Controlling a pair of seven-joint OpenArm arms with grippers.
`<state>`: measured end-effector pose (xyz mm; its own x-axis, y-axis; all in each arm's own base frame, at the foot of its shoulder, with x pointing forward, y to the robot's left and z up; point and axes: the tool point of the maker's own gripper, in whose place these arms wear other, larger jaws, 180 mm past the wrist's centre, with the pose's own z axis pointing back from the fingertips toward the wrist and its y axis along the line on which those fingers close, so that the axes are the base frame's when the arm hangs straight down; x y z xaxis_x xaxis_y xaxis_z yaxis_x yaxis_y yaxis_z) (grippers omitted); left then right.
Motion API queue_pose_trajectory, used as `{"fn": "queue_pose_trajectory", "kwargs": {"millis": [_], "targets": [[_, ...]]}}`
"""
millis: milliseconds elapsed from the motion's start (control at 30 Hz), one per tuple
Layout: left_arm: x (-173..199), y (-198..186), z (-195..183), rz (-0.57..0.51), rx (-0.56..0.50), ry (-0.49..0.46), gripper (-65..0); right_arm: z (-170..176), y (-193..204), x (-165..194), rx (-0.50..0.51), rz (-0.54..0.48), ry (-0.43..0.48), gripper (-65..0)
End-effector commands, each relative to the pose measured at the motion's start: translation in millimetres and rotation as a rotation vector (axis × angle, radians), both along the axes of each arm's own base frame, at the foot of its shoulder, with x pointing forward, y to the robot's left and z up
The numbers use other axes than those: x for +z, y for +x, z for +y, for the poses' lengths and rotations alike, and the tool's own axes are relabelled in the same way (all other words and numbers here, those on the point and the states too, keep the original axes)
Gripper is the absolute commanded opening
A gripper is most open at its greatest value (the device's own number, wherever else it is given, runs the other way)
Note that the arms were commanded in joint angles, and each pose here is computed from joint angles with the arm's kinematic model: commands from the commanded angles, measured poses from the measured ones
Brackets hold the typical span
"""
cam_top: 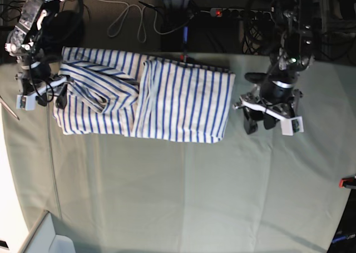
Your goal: Layout the t-shirt on the table in an organized manner, then fold the t-shirt properly
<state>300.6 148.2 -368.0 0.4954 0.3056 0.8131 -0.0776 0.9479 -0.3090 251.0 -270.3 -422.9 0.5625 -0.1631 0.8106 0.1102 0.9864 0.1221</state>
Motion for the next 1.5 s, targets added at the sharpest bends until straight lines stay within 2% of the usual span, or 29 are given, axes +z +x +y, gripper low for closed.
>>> {"fn": "queue_pose_trajectory", "kwargs": {"millis": [0, 233, 567, 733, 833, 1000, 1033, 1167, 1267, 1467], "targets": [[11, 5, 2, -0.045, -0.003, 0.005, -33.8, -6, 7, 12, -0.012, -0.048, -0.011, -25.7], [12, 6, 0, -0.049, 0.0, -0.002, -33.8, -2, -5, 3, -0.01, -0.016, -0.002, -25.7], [14, 7, -1, -0.052, -0.001, -0.002, -33.8, -2, -32, -45, -0.033, 0.11, 0.074, -25.8], [14, 6, -1, -0.054, -0.002, -0.001, -33.8, 6, -28, -49, -0.016, 0.115, 0.087, -26.9], [15, 6, 0, -0.057, -0.003, 0.002, -33.8, 25, -23, -50, 0.047, 0.121, 0.091, -35.7], [17, 6, 8, -0.062, 0.017, 0.008, -33.8, 41, -20, -53, 0.089, 0.128, 0.103, -61.7], [17, 6, 12, -0.061, 0.029, 0.009, -33.8, 42, -20, -53, 0.092, 0.128, 0.103, -65.0], [20, 7, 28, -0.066, 0.069, 0.019, -33.8, 40, -16, -47, 0.094, 0.114, 0.092, -65.0], [22, 7, 39, -0.071, 0.097, 0.029, -33.8, 31, -11, -22, 0.095, 0.051, 0.038, -65.0], [27, 6, 64, -0.083, 0.158, 0.046, -33.8, 47, -3, 29, 0.122, -0.074, -0.024, -65.0]]}}
